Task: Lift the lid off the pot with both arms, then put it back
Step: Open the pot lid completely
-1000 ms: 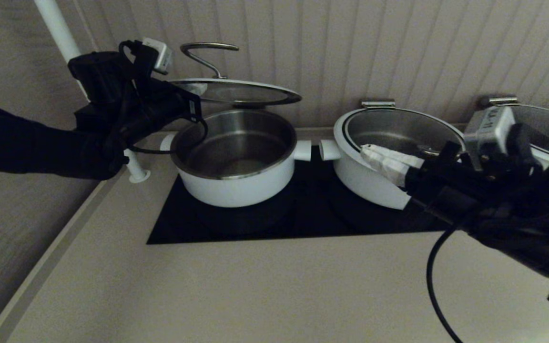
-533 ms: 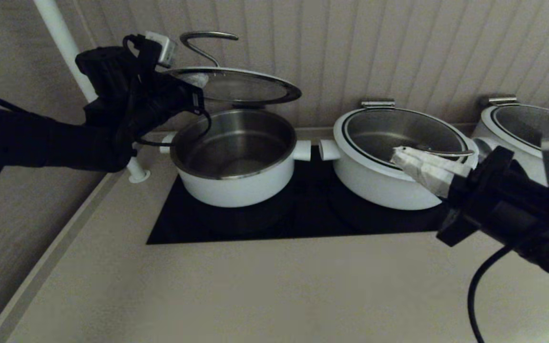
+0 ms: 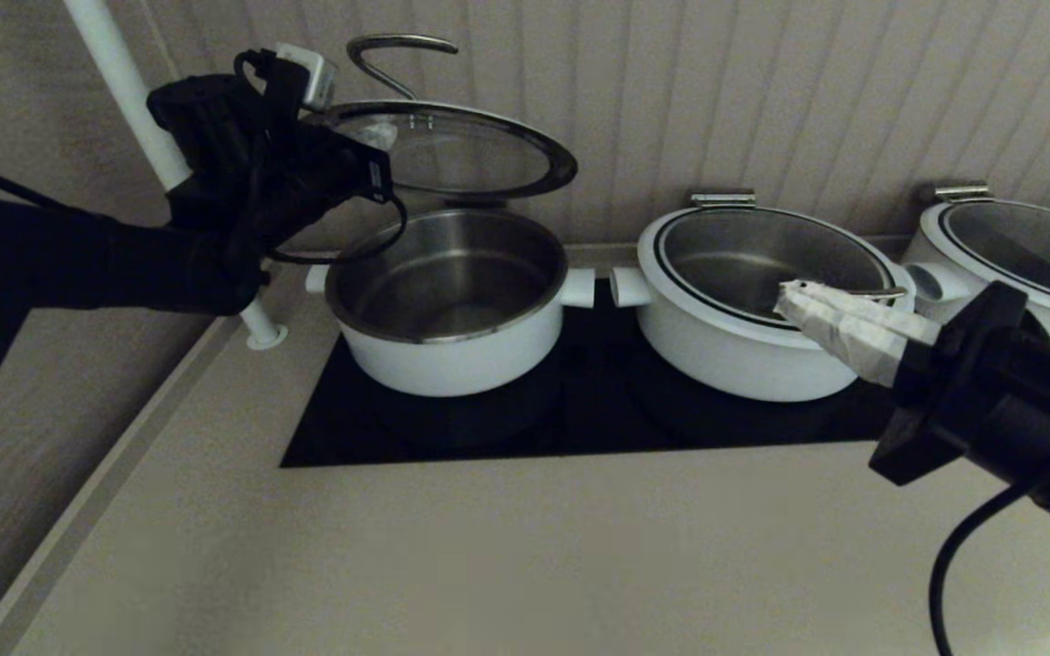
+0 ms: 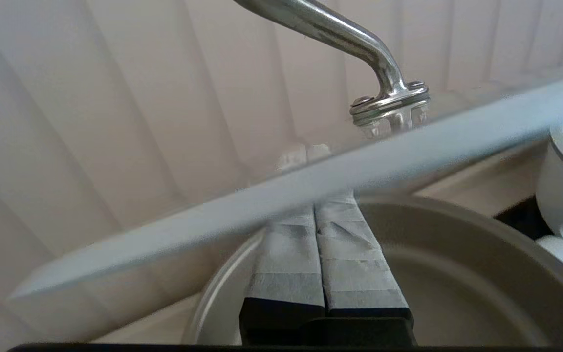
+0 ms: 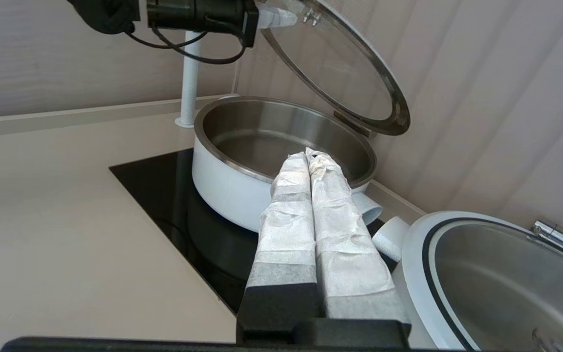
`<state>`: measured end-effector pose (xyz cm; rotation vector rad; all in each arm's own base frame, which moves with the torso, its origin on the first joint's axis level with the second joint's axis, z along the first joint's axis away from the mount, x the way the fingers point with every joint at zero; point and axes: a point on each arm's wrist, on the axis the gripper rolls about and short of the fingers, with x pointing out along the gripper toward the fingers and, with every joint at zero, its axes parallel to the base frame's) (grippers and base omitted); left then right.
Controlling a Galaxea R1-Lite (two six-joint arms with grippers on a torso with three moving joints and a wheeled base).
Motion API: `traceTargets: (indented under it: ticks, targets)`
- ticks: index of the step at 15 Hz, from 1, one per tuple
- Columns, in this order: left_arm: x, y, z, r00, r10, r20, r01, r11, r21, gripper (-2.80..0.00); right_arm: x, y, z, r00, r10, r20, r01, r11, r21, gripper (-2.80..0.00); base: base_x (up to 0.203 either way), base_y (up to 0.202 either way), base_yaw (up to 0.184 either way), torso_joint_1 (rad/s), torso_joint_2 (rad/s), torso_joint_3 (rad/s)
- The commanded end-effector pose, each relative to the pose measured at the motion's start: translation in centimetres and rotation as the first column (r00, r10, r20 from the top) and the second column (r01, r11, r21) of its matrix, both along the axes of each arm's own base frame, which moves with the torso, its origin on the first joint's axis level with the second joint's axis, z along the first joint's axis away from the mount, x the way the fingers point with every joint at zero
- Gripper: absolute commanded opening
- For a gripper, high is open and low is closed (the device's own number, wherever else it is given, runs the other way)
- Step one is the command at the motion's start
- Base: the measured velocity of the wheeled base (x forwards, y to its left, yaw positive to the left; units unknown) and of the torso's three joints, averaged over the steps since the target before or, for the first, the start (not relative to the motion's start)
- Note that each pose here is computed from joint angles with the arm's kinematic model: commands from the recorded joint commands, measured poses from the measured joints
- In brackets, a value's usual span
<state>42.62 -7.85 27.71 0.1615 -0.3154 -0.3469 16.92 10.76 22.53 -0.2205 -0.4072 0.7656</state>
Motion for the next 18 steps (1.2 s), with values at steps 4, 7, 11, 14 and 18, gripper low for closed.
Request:
traceTargets:
  ticks: [4,7,11,14,18]
  targets:
    - [0.9,-0.1,1.3,0.998,0.004,0.065,-0.003,1.000,-0.010,-2.80,-0.6,-0.3,-0.2,1.000,0.002,0.003,-0.002,1.000,-0.001,-2.80,0.000,0.000,0.000,0.000,0.00,0.000]
    - [1.0,-0.2,1.4,0.997,0.007,0.075,-0.006,1.000,-0.013,-2.80,-0.7,-0.4,-0.2,1.000,0.001,0.006,-0.001,1.000,-0.001,-2.80,0.000,0.000,0.000,0.000,0.00,0.000]
    - [1.7,-0.3,1.7,0.995,0.012,0.104,-0.010,1.000,-0.020,-2.80,-0.7,-0.4,-0.2,1.000,0.001,0.005,-0.001,1.000,-0.003,-2.80,0.000,0.000,0.000,0.000,0.00,0.000]
    - [2.5,-0.4,2.0,0.991,0.026,0.135,-0.021,0.999,-0.031,-2.80,-0.7,-0.4,-0.3,1.000,0.001,0.002,-0.001,1.000,-0.005,-2.80,0.000,0.000,0.000,0.000,0.00,0.000]
    - [3.1,-0.4,2.0,0.987,0.042,0.153,-0.036,0.998,-0.042,-2.80,-0.7,-0.4,-0.4,1.000,0.001,0.000,-0.001,1.000,-0.006,-2.80,0.000,0.000,0.000,0.000,0.00,0.000]
